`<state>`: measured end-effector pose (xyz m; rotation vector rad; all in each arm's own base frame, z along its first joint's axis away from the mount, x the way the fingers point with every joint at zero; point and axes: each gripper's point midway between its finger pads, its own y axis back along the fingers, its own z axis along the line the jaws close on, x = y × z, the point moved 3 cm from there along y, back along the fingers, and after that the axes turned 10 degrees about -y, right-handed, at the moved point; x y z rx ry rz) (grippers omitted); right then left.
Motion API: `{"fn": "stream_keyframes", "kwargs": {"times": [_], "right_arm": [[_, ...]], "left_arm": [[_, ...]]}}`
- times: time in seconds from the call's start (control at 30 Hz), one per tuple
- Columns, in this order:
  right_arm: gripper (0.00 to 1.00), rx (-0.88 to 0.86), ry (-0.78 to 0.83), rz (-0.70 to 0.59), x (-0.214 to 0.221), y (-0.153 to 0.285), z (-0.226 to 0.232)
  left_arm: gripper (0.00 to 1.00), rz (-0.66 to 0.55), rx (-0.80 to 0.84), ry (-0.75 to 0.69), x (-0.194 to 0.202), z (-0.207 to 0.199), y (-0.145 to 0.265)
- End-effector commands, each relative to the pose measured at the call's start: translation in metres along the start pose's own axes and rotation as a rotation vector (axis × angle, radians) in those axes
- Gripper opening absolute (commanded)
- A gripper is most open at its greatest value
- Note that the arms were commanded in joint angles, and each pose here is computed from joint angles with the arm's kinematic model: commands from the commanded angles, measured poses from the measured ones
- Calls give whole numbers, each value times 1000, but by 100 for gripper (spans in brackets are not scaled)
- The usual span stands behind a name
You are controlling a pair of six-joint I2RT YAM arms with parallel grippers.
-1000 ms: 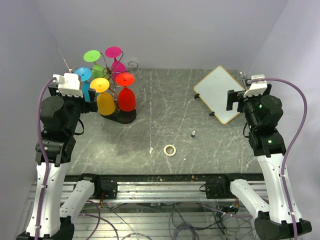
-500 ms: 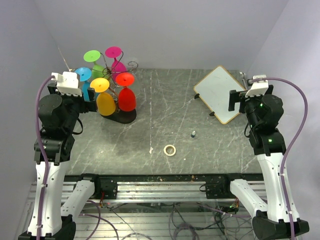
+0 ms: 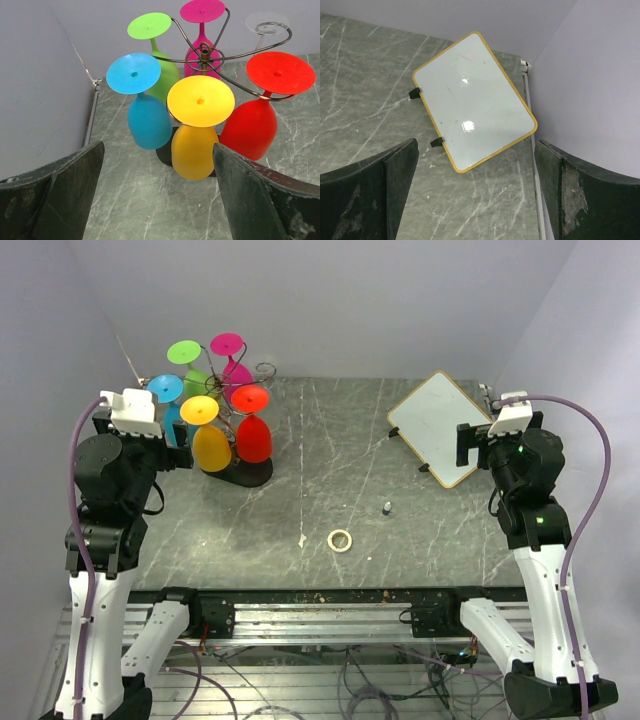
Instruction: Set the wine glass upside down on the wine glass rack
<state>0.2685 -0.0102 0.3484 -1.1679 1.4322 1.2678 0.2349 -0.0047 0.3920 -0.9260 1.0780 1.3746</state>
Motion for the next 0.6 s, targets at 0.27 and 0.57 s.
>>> {"fn": "stream_keyframes", "kwargs": {"times": [0.27, 0.57], "right_arm": [[100, -3, 13, 10, 3, 3, -2], [100, -11, 23, 14, 5, 4, -1]], "left_arm": [[100, -11, -48, -13, -5, 10, 10], [100, -5, -41, -15, -3, 8, 7]]}}
